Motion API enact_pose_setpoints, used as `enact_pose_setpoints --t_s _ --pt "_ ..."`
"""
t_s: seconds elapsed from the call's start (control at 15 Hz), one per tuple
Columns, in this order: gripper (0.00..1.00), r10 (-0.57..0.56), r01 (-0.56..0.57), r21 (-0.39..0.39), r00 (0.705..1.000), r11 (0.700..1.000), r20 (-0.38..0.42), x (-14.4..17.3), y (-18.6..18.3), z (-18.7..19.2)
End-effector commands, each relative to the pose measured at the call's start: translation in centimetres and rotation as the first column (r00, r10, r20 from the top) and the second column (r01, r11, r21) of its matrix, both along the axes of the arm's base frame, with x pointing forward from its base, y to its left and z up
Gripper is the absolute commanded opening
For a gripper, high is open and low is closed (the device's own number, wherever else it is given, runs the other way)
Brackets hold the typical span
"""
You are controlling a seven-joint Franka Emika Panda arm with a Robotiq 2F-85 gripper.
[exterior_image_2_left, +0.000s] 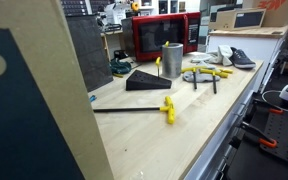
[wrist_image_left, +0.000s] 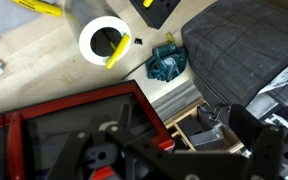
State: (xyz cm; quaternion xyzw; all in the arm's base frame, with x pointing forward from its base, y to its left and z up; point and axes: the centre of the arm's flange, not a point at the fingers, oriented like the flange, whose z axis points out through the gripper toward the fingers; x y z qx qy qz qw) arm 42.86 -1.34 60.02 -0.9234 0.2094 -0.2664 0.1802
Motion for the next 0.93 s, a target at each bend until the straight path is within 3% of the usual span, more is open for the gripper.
enact_pose_setpoints --t_s 0.0,0.4,0.47,0.87 --pt "1.00 -0.030 0.038 0.070 0.994 0.997 -0.107 2.3 -4.1 4.3" --pt "1.00 -0.059 0.091 0.100 0.957 0.991 -0.284 6.3 -8.9 1.1" --pt "1.00 -0.066 0.091 0.099 0.971 0.991 -0.231 3.3 -8.2 1.0" --pt "1.00 -0.074 0.096 0.081 0.968 0.992 -0.240 3.9 -8.3 0.7"
